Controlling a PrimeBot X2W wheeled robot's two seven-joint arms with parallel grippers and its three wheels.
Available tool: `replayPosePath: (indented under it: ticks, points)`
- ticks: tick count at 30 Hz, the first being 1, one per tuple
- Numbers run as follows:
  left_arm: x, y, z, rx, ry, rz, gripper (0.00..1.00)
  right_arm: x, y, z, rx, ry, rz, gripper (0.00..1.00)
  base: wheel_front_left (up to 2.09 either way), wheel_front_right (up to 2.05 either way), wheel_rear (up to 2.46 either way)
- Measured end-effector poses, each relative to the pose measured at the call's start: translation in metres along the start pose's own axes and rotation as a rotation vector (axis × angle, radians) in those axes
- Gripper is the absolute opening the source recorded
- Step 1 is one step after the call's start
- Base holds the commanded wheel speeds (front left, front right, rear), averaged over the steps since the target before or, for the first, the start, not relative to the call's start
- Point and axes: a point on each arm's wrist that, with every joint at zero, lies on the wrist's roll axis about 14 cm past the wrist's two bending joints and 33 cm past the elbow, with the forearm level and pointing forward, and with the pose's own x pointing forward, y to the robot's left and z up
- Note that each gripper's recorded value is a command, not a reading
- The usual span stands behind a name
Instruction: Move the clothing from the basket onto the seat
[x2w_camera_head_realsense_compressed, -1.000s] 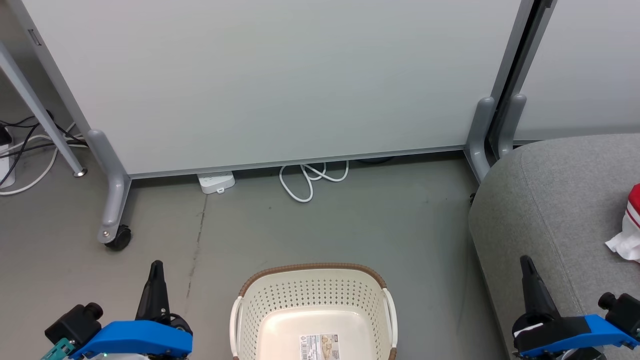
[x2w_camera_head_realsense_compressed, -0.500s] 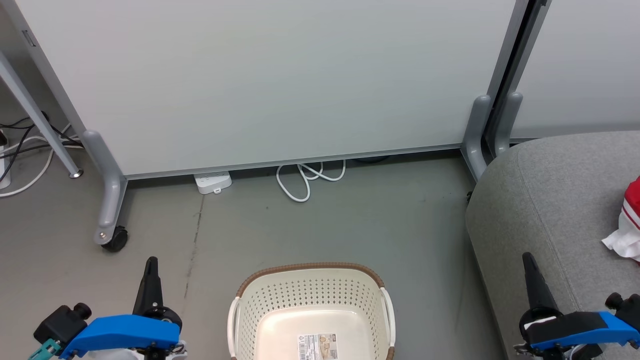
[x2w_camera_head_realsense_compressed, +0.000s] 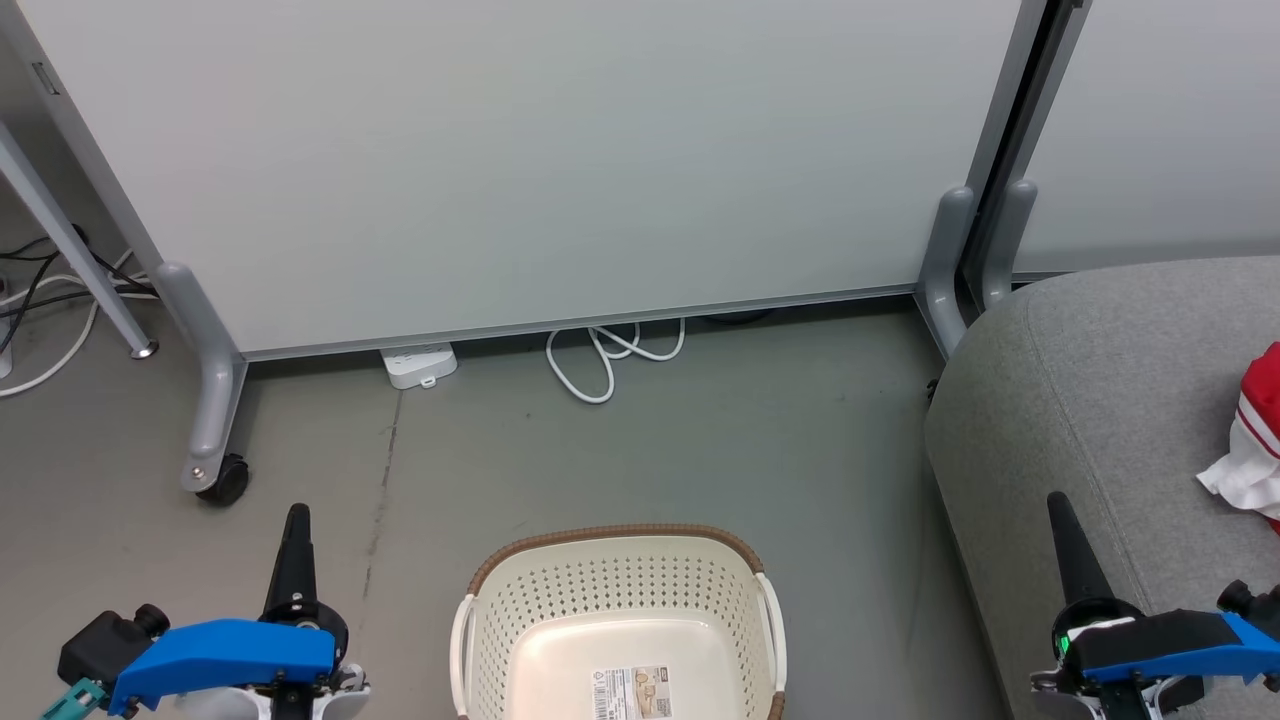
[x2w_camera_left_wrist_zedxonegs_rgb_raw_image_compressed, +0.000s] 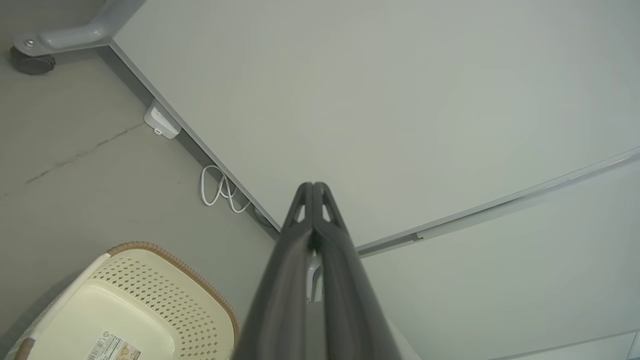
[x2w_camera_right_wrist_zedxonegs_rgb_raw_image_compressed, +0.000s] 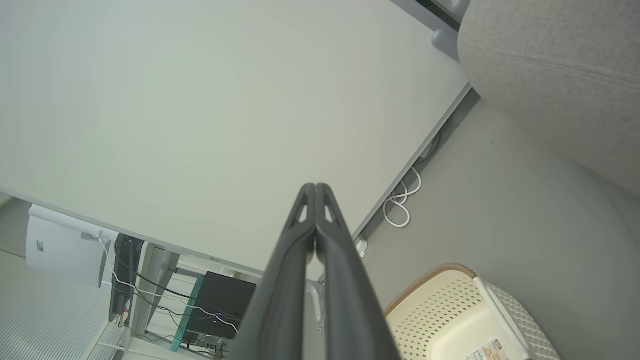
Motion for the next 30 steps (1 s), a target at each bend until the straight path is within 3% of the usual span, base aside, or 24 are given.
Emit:
replayPosePath:
  ticks: [30]
  points:
    - [0.009,-0.01,0.003,-0.282,0.017,-0.037,0.0,0.002,0.005,0.01,0.278,-0.006,0.022,0.0,0.0,0.0,0.0]
